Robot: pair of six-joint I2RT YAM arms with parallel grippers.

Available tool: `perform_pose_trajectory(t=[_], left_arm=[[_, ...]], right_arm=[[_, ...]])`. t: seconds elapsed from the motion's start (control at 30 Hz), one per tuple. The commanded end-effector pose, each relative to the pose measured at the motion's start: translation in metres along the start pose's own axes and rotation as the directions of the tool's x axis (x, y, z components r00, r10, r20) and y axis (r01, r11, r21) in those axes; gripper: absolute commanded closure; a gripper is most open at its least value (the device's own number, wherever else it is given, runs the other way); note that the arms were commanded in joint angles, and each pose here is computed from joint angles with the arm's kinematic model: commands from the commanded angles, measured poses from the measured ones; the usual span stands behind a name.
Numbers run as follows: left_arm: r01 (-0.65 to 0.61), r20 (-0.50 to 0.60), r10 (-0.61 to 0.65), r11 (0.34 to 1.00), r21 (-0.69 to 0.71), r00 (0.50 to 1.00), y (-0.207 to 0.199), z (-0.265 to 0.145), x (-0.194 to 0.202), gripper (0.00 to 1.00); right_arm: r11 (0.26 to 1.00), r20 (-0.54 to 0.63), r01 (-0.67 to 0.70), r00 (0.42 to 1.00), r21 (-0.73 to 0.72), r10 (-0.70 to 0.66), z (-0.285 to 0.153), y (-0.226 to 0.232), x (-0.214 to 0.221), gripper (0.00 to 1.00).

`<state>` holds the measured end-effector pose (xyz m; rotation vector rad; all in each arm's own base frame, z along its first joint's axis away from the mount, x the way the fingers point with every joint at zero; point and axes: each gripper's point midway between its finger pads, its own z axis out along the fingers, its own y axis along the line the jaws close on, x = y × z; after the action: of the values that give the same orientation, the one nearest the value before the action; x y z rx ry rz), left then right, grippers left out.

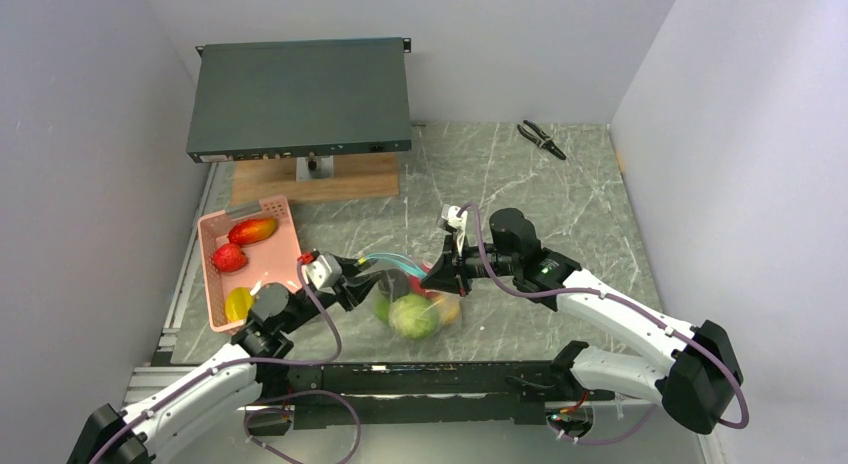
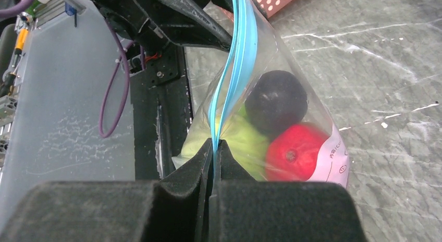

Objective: Place the food in the zip-top bag and seal the zipper
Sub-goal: Zip the zipper food storage bag at the center of the board.

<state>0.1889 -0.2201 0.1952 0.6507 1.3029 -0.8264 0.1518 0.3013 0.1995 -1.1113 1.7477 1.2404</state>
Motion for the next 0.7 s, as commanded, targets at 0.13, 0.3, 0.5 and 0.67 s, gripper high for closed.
perform_pose_trajectory(t=[0.13,0.3,0.5,0.67], left_arm=[[-0.036,-0.079,0.036,0.999,-0.002,0.996,0.002,0.006,-0.027,0.94],[-0.015,-0.177,0.015,1.000,0.005,0.984,-0.003,-0.002,-0.033,1.00],[-0.017,-0.247,0.050,0.991,0.135,0.968,-0.025,-0.005,-0.054,1.00],[0.001,-0.300,0.073,0.971,0.239,0.951,-0.041,-0.006,-0.069,1.00]], right_arm=[[0.992,0.057,0.050,0.997,0.116,-0.057,-0.006,-0.015,-0.033,0.96],[0.979,0.018,0.044,0.999,0.197,-0.048,-0.010,-0.026,-0.041,0.67],[0.975,-0.035,0.114,0.993,0.190,-0.110,0.007,-0.016,-0.049,0.38],[0.941,-0.115,0.259,0.964,0.215,-0.239,0.031,-0.005,-0.053,0.23]])
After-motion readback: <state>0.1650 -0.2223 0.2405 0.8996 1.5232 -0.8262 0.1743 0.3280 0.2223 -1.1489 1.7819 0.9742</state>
